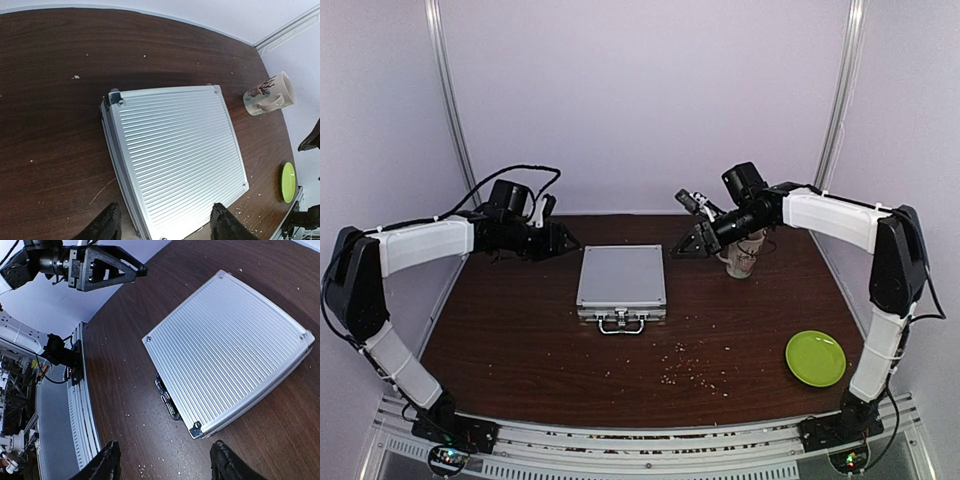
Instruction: Pack up texas hold em set
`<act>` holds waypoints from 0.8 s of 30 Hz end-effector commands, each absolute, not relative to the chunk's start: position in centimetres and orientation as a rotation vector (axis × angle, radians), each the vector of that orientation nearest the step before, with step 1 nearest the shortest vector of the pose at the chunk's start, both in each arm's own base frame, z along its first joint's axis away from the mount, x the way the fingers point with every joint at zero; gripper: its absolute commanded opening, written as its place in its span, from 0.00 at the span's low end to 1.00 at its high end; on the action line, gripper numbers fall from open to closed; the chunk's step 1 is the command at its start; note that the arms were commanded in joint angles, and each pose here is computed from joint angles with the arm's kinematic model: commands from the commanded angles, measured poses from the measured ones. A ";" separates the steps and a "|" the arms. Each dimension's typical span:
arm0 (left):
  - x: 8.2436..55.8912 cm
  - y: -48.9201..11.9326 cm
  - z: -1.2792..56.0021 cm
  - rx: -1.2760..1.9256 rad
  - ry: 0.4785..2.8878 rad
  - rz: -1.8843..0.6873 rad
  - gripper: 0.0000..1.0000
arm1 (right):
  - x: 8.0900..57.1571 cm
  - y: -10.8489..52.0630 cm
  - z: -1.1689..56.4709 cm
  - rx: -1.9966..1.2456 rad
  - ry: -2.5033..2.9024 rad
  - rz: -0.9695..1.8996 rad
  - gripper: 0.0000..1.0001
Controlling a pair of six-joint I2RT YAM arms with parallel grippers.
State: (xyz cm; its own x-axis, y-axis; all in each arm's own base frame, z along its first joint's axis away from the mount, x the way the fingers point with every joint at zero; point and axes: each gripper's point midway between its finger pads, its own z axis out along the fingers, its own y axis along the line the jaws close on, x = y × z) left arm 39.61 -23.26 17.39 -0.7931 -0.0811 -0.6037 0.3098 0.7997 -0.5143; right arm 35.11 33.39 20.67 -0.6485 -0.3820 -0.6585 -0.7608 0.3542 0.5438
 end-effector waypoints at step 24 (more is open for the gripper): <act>41.1 -26.2 6.1 0.134 2.555 -0.899 0.55 | 37.0 36.9 5.5 -0.987 2.654 1.064 0.55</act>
